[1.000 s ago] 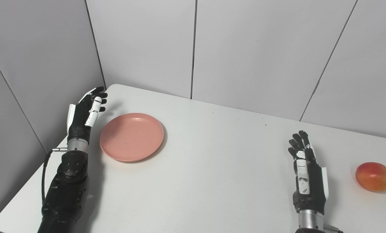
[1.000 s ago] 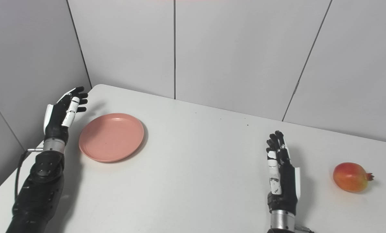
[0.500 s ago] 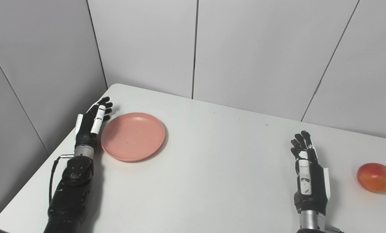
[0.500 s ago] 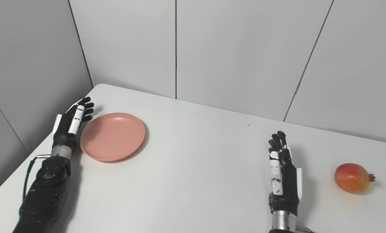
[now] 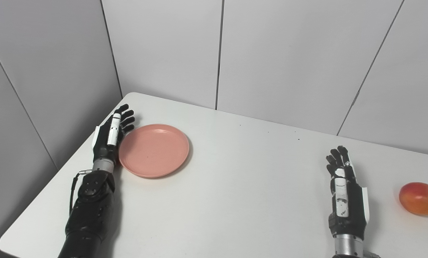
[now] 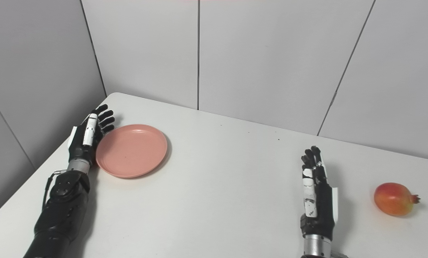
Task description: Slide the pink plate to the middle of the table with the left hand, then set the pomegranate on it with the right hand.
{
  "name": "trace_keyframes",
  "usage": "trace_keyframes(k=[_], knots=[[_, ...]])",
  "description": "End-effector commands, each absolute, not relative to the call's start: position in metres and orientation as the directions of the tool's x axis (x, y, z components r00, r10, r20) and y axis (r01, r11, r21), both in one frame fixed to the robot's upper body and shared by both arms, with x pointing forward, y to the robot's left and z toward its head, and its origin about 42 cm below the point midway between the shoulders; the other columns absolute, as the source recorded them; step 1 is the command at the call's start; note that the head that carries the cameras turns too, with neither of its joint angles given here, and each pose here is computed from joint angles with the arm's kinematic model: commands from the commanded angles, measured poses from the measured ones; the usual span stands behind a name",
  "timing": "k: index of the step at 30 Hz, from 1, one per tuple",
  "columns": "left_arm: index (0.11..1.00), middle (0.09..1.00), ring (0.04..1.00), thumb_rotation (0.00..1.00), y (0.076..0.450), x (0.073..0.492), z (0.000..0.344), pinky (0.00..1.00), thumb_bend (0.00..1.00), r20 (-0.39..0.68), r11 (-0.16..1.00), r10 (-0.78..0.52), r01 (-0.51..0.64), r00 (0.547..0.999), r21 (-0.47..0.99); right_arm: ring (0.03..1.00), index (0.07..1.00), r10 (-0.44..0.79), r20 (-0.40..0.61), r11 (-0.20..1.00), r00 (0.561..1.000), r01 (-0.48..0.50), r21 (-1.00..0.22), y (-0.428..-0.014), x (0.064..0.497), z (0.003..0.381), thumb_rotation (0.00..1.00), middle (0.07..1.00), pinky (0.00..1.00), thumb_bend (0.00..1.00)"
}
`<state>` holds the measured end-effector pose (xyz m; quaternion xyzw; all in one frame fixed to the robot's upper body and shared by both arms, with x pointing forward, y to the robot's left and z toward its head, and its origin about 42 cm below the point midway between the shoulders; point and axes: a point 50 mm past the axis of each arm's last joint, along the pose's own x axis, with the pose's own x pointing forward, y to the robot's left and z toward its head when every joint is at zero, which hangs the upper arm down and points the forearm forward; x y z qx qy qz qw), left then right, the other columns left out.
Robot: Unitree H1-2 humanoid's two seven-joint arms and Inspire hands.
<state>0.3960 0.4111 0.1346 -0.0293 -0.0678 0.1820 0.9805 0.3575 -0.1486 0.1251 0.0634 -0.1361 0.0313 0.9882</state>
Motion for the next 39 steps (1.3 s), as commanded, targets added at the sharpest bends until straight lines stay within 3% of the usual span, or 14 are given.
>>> trace_keyframes(k=[1, 6, 15, 22, 27, 39], knots=[[0.795, 0.81, 0.804, 0.93, 0.403, 0.406, 0.146, 0.79, 0.3, 0.156, 0.943, 0.329, -0.314, 0.931, -0.113, 0.924, 0.93, 0.035, 0.206, 0.995, 0.978, -0.054, 0.088, -0.164, 0.341, 0.096, 0.89, 0.924, 0.96, 0.52], [0.8, 0.817, 0.82, 0.97, 0.394, 0.407, 0.146, 0.8, 0.29, 0.147, 0.953, 0.289, -0.271, 0.946, -0.133, 0.921, 0.928, 0.032, 0.206, 0.995, 0.978, -0.051, 0.085, -0.164, 0.342, 0.096, 0.89, 0.921, 0.96, 0.52], [0.779, 0.795, 0.792, 0.86, 0.373, 0.408, 0.152, 0.77, 0.29, 0.116, 0.968, 0.241, -0.231, 0.964, -0.1, 0.921, 0.928, 0.031, 0.21, 0.995, 0.977, -0.05, 0.084, -0.163, 0.342, 0.097, 0.89, 0.921, 0.95, 0.51], [0.786, 0.8, 0.796, 0.88, 0.355, 0.409, 0.154, 0.77, 0.29, 0.099, 0.978, 0.201, -0.195, 0.975, -0.071, 0.907, 0.919, 0.024, 0.212, 0.996, 0.977, -0.042, 0.083, -0.162, 0.343, 0.097, 0.88, 0.912, 0.93, 0.52], [0.778, 0.798, 0.8, 0.83, 0.339, 0.412, 0.156, 0.77, 0.28, 0.099, 0.985, 0.165, -0.159, 0.981, -0.065, 0.915, 0.923, 0.026, 0.207, 0.995, 0.978, -0.044, 0.085, -0.162, 0.343, 0.097, 0.88, 0.916, 0.95, 0.52], [0.821, 0.839, 0.842, 0.96, 0.306, 0.414, 0.163, 0.82, 0.3, 0.097, 0.997, 0.068, -0.071, 0.993, 0.024, 0.911, 0.92, 0.03, 0.213, 0.994, 0.977, -0.05, 0.092, -0.161, 0.342, 0.101, 0.89, 0.911, 0.94, 0.51]])
